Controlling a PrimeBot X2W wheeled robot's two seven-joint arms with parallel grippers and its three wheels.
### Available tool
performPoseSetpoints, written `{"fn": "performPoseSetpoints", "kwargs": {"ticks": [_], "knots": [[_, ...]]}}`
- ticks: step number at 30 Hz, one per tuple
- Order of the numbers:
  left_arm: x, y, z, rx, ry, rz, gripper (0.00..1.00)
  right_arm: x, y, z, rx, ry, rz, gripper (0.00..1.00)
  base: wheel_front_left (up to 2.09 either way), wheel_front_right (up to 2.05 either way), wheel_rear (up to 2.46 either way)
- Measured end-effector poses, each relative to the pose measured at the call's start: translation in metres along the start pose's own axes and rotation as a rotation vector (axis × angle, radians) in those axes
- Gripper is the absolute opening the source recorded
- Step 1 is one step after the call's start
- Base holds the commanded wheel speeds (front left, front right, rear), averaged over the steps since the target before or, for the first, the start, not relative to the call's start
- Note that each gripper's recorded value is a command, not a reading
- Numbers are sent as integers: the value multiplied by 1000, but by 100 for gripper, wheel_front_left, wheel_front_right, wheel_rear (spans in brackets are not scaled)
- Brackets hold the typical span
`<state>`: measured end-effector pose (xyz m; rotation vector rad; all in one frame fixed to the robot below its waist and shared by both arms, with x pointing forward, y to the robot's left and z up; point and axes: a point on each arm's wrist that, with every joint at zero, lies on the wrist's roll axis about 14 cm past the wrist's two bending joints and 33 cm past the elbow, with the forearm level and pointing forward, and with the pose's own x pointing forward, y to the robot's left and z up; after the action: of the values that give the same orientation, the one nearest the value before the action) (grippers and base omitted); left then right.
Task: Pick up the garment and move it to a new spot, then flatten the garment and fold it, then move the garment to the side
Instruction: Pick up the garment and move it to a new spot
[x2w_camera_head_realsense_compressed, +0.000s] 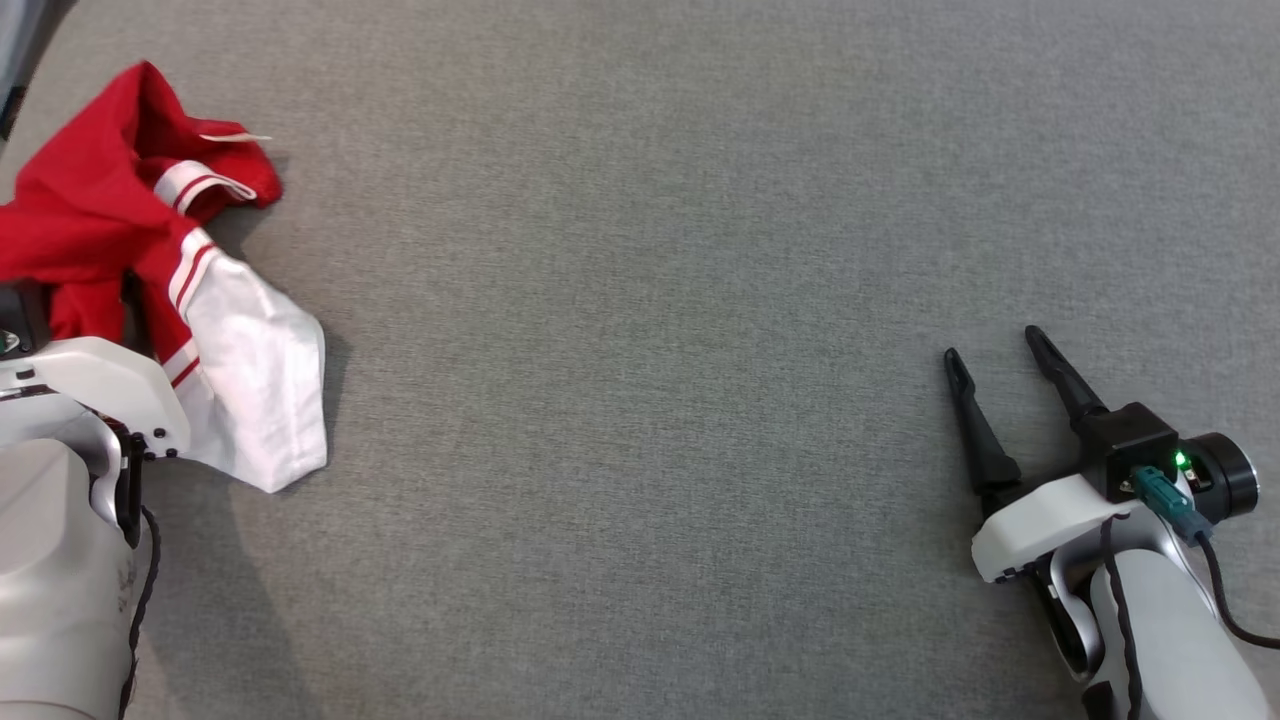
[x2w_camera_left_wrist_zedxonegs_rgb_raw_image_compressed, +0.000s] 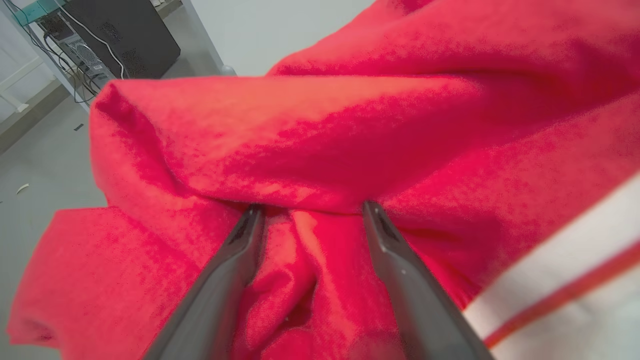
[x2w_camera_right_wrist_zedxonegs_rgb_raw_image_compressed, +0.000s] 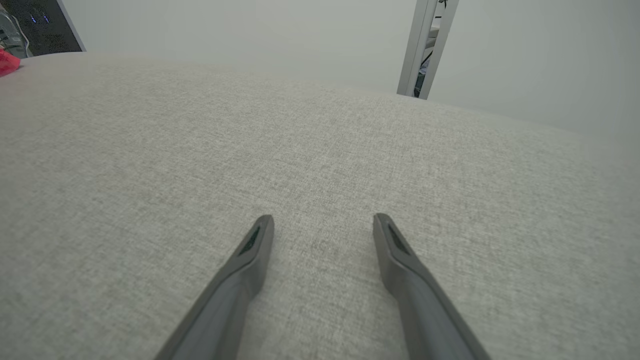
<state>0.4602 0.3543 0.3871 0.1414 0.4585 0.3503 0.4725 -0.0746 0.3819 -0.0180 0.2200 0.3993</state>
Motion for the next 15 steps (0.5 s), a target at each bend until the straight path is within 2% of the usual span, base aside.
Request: {"fn": "performPoseSetpoints", "kwargs": {"ticks": [2, 3, 5, 11, 15], "knots": [[5, -3, -4, 2, 17, 3, 100, -1, -6, -3, 0, 6, -15, 100, 0, 0, 0], [6, -5, -8, -2, 33, 0, 63, -2, -9, -5, 0, 10, -20, 100, 0, 0, 0], [7, -9, -12, -4, 44, -4, 0, -4, -13, -7, 0, 17, -31, 100, 0, 0, 0], [5, -6, 11, -10, -29, 10, 0, -13, -14, -6, 10, 23, -48, 100, 0, 0, 0], [0, 1, 47, -2, -133, 11, 0, -21, -8, 1, 23, 11, -49, 100, 0, 0, 0]]}}
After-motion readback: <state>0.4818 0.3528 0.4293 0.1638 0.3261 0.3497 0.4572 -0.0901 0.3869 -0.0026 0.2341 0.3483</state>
